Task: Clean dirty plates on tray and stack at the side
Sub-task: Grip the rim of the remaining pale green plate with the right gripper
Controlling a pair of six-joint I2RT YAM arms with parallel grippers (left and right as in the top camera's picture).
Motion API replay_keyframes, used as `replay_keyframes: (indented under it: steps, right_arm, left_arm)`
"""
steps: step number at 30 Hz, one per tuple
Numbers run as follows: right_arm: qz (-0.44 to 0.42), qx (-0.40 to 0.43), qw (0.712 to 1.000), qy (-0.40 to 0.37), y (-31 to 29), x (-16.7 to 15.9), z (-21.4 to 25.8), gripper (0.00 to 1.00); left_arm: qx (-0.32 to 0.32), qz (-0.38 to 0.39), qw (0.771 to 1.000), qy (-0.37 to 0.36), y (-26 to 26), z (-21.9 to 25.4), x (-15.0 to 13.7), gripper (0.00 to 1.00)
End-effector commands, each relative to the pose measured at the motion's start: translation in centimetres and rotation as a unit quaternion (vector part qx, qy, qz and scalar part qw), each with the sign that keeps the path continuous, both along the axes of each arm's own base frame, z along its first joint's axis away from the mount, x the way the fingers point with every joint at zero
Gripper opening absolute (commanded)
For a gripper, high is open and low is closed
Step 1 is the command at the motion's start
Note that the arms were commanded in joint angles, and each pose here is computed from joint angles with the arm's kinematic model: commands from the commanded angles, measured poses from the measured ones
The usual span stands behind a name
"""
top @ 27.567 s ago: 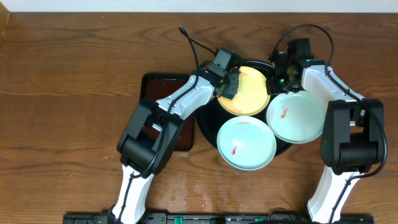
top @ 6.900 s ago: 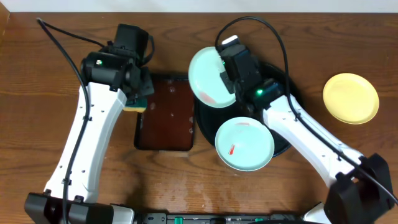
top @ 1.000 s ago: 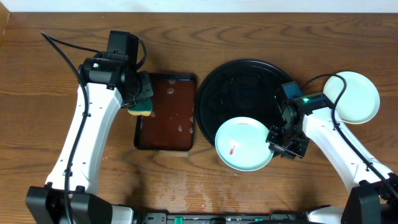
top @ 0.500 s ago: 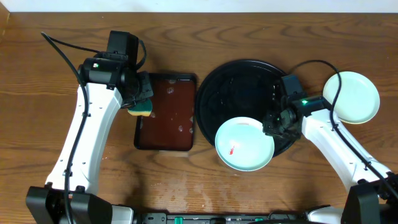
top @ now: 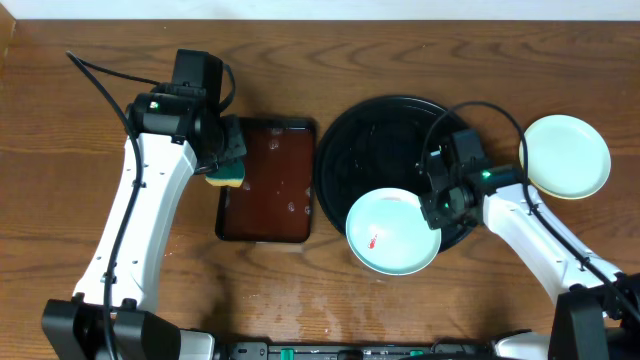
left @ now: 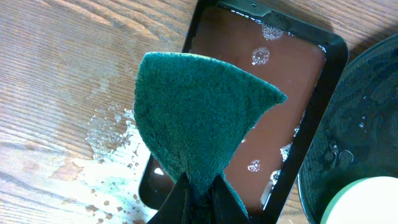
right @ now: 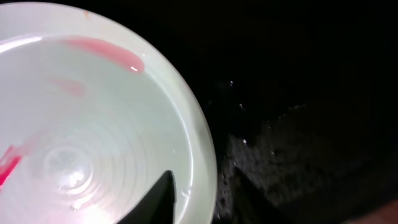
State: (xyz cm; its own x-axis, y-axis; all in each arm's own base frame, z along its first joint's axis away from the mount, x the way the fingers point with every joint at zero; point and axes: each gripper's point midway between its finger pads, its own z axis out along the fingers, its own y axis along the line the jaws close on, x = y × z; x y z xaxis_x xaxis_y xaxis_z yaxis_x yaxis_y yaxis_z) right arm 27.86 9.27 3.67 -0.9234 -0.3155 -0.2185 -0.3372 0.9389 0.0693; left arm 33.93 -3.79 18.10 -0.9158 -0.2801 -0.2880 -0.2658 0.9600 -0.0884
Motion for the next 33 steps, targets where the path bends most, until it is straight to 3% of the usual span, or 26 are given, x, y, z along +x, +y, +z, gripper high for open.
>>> replay_keyframes:
  steps: [1, 4, 13, 22, 28, 30, 33]
  right_arm:
    - [0.016, 0.017, 1.000, 0.002, 0.5, -0.6, -1.1, 0.24]
    - [0.015, 0.016, 1.000, -0.003, 0.4, -0.4, -1.2, 0.19]
    - [-0.002, -0.003, 1.000, -0.004, -0.4, -0.6, -1.8, 0.23]
    - [-0.021, 0.000, 1.000, 0.002, -0.4, -0.8, -1.9, 0.11]
    - [-0.027, -0.001, 1.000, 0.011, -0.6, -1.4, -2.4, 0.11]
    - [-0.027, -0.002, 1.000, 0.012, -0.6, -1.5, -2.5, 0.03]
    - [-0.037, 0.004, 0.999, -0.001, -0.5, -0.7, -2.2, 0.01]
  left_arm:
    - [0.003, -0.004, 1.000, 0.006, 0.0, -0.3, -0.1, 0.08]
    - [0.003, -0.004, 1.000, 0.006, 0.0, -0.3, -0.1, 0.08]
    - [0.003, -0.004, 1.000, 0.007, 0.0, -0.4, -0.2, 0.08]
    - [0.003, -0.004, 1.000, 0.007, 0.0, -0.4, -0.2, 0.08]
    - [0.003, -0.004, 1.000, 0.007, 0.0, -0.4, -0.2, 0.08]
    - [0.003, -0.004, 1.000, 0.007, 0.0, -0.4, -0.2, 0.08]
    - [0.003, -0.004, 1.000, 0.007, 0.0, -0.4, -0.2, 0.08]
